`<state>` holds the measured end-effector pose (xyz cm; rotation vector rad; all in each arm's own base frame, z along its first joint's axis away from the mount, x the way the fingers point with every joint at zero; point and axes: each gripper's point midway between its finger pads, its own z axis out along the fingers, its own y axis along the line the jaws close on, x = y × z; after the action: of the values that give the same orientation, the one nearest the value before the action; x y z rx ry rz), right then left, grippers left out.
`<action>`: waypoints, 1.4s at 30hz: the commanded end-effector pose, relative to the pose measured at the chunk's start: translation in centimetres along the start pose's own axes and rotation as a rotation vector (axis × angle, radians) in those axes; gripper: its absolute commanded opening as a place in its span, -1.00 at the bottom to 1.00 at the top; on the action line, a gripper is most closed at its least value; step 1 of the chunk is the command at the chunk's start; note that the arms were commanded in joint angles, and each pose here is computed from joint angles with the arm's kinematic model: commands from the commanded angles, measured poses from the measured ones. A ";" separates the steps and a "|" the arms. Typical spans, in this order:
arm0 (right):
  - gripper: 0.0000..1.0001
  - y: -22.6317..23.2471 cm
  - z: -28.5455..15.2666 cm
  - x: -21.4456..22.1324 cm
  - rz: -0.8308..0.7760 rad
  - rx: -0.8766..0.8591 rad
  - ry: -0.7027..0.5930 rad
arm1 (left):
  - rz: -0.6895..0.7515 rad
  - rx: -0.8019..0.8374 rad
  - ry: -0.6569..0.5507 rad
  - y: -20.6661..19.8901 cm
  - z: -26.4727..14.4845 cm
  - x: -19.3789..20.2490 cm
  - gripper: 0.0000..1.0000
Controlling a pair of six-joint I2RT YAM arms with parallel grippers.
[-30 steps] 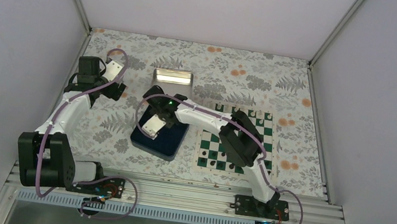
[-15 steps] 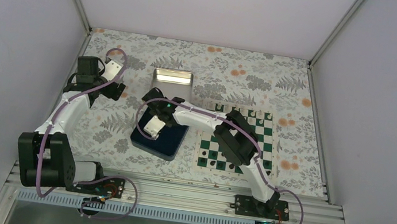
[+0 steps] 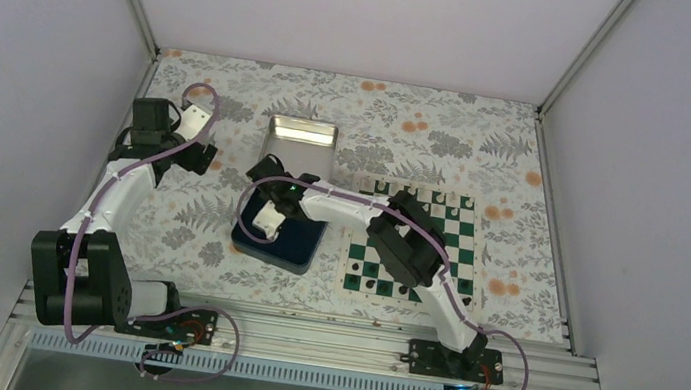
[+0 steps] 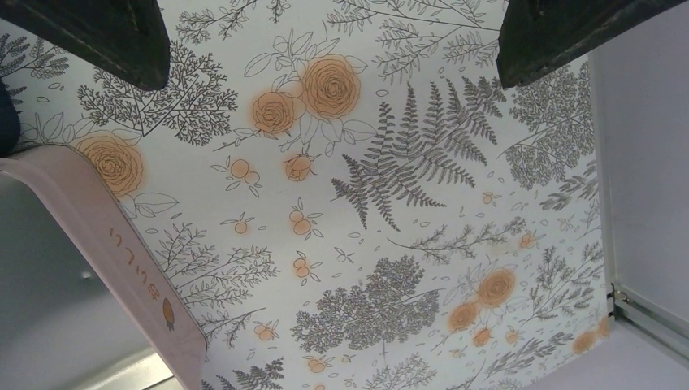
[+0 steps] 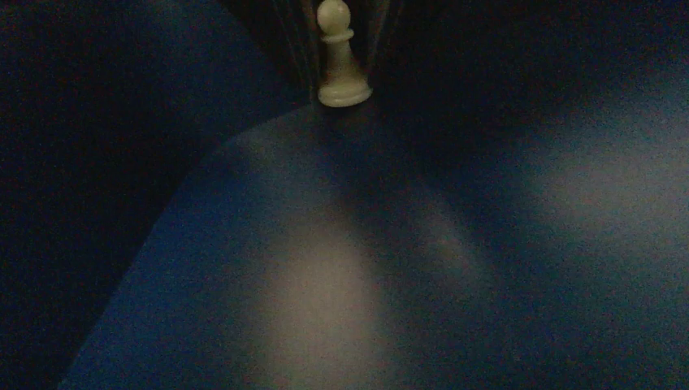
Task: Set up the chess pieces on the board
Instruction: Pick up the chess piece from the storage box, then place the chess piece on the chessboard.
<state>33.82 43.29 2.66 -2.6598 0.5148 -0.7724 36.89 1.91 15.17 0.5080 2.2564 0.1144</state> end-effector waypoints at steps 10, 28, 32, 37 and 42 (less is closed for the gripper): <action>-0.92 -1.0 -2.5 0.0 0.128 -0.055 -0.094 | -0.018 0.018 -0.017 -0.1 0.1 0.0 0.99; -0.91 9.1 -12.4 7.2 0.526 -0.303 -0.032 | -0.018 0.006 -0.029 0.2 -0.5 -0.5 0.99; -0.91 16.1 -12.4 10.5 0.619 -0.428 0.088 | -0.017 0.008 -0.028 0.2 -0.3 -0.5 0.99; -0.91 25.8 -12.6 14.1 0.767 -0.633 0.193 | -0.018 0.018 -0.023 0.1 -0.1 -0.4 0.99; -0.91 32.0 -13.8 16.8 0.865 -0.729 0.243 | -0.017 0.018 -0.022 0.1 0.0 -0.4 0.99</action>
<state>31.68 9.29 6.68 -2.5226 2.0399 -0.6151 36.87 1.92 15.20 0.5065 2.2536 0.1002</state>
